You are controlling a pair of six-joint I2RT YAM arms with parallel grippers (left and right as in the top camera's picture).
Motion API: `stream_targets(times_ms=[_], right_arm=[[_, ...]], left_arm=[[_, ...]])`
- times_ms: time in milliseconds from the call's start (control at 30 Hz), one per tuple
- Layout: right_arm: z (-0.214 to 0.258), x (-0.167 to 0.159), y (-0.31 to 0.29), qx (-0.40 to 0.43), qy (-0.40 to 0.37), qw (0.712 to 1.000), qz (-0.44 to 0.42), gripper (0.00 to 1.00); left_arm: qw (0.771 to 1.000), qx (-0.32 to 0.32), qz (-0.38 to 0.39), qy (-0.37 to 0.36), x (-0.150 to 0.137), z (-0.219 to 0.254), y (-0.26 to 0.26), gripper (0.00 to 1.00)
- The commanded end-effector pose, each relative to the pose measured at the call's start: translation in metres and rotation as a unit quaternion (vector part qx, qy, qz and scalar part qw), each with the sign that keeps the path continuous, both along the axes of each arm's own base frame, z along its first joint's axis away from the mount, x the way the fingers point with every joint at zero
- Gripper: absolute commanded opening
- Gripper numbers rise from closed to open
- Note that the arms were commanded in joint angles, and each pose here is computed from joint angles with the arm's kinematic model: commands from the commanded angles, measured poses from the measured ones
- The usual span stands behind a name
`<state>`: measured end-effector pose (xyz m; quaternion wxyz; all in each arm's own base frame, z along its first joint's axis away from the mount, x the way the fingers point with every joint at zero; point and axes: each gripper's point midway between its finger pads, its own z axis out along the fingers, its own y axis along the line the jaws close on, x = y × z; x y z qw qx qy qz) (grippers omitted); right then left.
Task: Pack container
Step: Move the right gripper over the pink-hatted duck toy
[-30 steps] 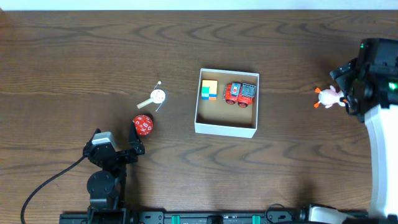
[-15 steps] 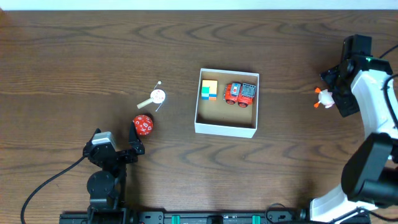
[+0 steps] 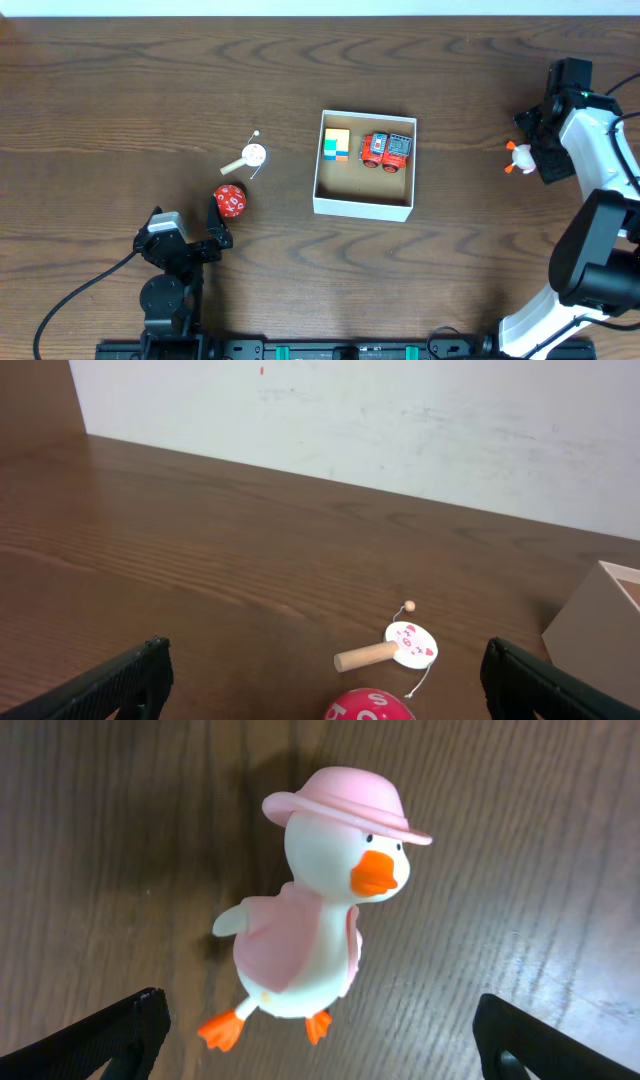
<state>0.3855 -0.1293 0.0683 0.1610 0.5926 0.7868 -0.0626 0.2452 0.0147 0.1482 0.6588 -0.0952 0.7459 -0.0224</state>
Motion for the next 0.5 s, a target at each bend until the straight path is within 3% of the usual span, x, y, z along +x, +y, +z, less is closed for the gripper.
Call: stream_targets(times_ms=[0,467], right_arm=[[-0.012,-0.001,-0.006,0.002,0.005,1.0,-0.025,0.99],[-0.047,0.005,-0.012,0.006,0.02,0.999,-0.03,0.99]], left_arm=[[1.0,0.0,0.008,0.03,-0.001,-0.019,0.003,0.98],[1.0,0.0,0.008,0.03,-0.001,-0.019,0.003,0.98]])
